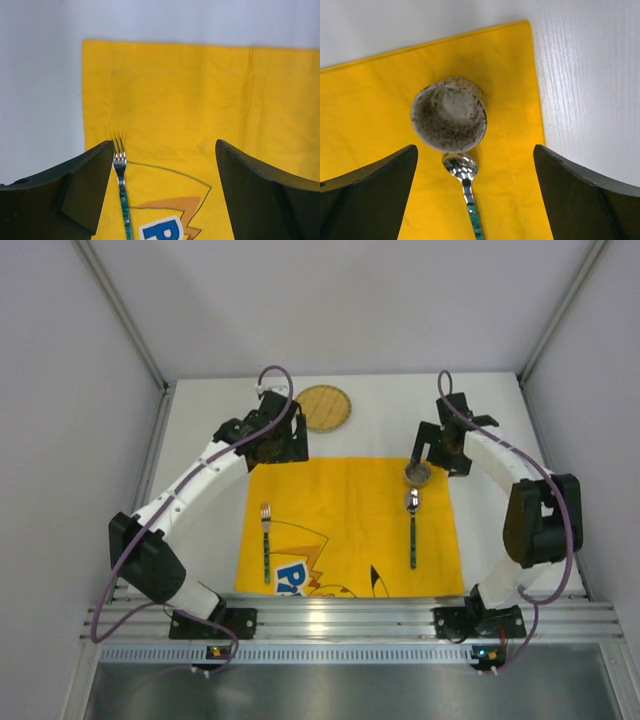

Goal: Set the dinner table for one person

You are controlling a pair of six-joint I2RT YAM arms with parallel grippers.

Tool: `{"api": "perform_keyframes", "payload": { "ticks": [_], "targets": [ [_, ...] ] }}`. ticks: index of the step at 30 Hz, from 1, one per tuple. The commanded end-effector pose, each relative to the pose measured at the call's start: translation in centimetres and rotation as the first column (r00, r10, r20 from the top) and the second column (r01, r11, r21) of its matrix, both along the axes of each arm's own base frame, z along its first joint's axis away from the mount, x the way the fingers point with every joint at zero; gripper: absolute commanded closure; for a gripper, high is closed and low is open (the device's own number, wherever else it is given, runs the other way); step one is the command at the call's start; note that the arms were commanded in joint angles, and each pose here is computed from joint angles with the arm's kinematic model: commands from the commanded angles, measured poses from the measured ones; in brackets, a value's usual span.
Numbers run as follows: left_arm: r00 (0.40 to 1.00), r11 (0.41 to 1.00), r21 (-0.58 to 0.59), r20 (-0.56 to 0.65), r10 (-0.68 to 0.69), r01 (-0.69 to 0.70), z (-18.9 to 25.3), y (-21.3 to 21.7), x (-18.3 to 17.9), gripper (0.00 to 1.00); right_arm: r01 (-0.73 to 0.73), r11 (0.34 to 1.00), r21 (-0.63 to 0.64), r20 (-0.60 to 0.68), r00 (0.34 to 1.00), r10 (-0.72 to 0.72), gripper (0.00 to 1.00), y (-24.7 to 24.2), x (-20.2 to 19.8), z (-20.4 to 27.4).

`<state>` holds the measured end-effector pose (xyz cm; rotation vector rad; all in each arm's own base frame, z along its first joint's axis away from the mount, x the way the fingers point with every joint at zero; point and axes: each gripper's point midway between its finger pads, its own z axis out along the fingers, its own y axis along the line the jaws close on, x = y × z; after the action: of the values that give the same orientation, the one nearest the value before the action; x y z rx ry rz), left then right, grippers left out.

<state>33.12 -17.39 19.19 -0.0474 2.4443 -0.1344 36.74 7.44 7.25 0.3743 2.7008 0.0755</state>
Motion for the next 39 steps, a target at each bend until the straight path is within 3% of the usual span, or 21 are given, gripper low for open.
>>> {"api": "perform_keyframes", "payload": {
  "ticks": [1,3,5,8,9,10,12,14,15,17,18,19,21,22,26,29,32,33,34,37,39],
  "targets": [
    [0.979,0.992,0.077,0.187,0.084,-0.099,5.4,1.4,4.0,0.11,0.012,1.000,0.012,0.169,0.986,-0.014,0.00,-0.9,-0.4,7.4],
    [0.965,0.987,0.090,0.237,0.109,-0.133,6.4,1.5,5.6,0.02,-0.002,1.000,0.024,0.257,0.966,-0.004,0.00,-0.7,-1.3,10.9],
    [0.931,0.978,0.082,0.330,0.156,-0.193,8.5,1.8,7.5,0.02,-0.037,0.999,0.030,0.367,0.930,0.024,0.00,-0.4,-2.6,14.6],
    [0.915,0.973,0.089,0.367,0.166,-0.212,6.1,2.3,9.5,0.01,-0.093,0.995,0.047,0.494,0.868,0.058,0.00,0.4,-4.0,17.2],
    [0.902,0.982,0.017,0.398,0.168,-0.190,6.2,1.6,11.0,0.01,-0.112,0.992,0.062,0.573,0.818,0.056,0.00,0.4,-5.2,19.2],
    [0.904,0.977,-0.035,0.374,0.206,-0.208,4.8,3.4,12.3,0.02,-0.124,0.990,0.072,0.604,0.795,0.055,0.00,0.5,-5.4,18.3],
    [0.928,0.950,-0.284,0.305,0.216,-0.127,3.3,1.6,14.6,0.04,-0.119,0.986,0.116,0.694,0.720,0.005,0.00,0.3,-6.7,19.8],
    [0.922,0.866,-0.468,0.228,0.312,-0.178,1.7,3.8,16.8,0.08,-0.106,0.978,0.180,0.686,0.726,-0.048,0.00,0.3,-8.3,18.0],
    [0.946,0.827,-0.547,0.180,0.269,-0.131,0.2,2.8,17.6,0.09,-0.123,0.973,0.193,0.683,0.729,-0.044,0.00,0.6,-8.6,17.6],
    [0.931,0.739,-0.669,0.213,0.296,-0.082,0.9,3.6,20.5,0.14,-0.209,0.951,0.229,0.666,0.746,0.004,0.00,2.2,-9.5,16.8],
    [0.959,0.706,-0.707,0.167,0.227,-0.044,-1.6,2.5,21.1,0.14,-0.230,0.942,0.246,0.659,0.752,0.012,0.00,2.7,-9.7,16.7],
    [0.951,0.681,-0.732,0.212,0.225,0.003,-0.3,2.6,23.0,0.14,-0.258,0.929,0.267,0.654,0.756,0.023,0.00,3.3,-10.1,16.8],
    [0.967,0.641,-0.768,0.167,0.194,0.004,-3.1,1.8,24.8,0.11,-0.268,0.922,0.279,0.642,0.766,0.028,0.00,3.6,-10.4,16.9],
    [0.964,0.625,-0.779,0.201,0.173,0.050,-2.1,1.2,25.9,0.11,-0.267,0.925,0.270,0.649,0.760,0.030,0.00,3.4,-10.4,17.7],
    [0.970,0.583,-0.812,0.171,0.170,0.041,-4.8,0.6,28.7,0.12,-0.230,0.952,0.202,0.633,0.772,0.052,0.00,2.3,-9.9,19.0],
    [0.978,0.562,-0.827,0.131,0.159,0.019,-7.3,0.1,29.9,0.14,-0.177,0.970,0.169,0.570,0.820,0.050,0.00,1.6,-8.5,18.0],
    [0.990,0.559,-0.829,0.091,0.109,0.015,-9.9,-0.8,30.6,0.19,-0.150,0.972,0.179,0.532,0.846,0.032,0.00,1.8,-7.0,17.5],
    [0.995,0.566,-0.824,0.033,0.093,-0.026,-12.5,-1.0,30.4,0.20,-0.145,0.972,0.184,0.521,0.853,0.028,0.00,2.0,-6.5,17.4],
    [0.996,0.569,-0.822,0.053,0.072,0.002,-11.9,-1.6,30.9,0.22,-0.144,0.971,0.192,0.526,0.850,0.023,0.00,2.2,-6.0,18.0],
    [0.999,0.600,-0.800,0.021,0.036,-0.004,-14.3,-2.3,30.9,0.35,-0.129,0.970,0.208,0.490,0.871,0.010,0.00,2.7,-4.5,17.4],
    [0.999,0.594,-0.804,-0.002,0.039,-0.024,-15.8,-2.4,30.9,0.52,-0.121,0.969,0.217,0.464,0.886,0.007,0.00,3.1,-3.7,16.8]
  ]
}}
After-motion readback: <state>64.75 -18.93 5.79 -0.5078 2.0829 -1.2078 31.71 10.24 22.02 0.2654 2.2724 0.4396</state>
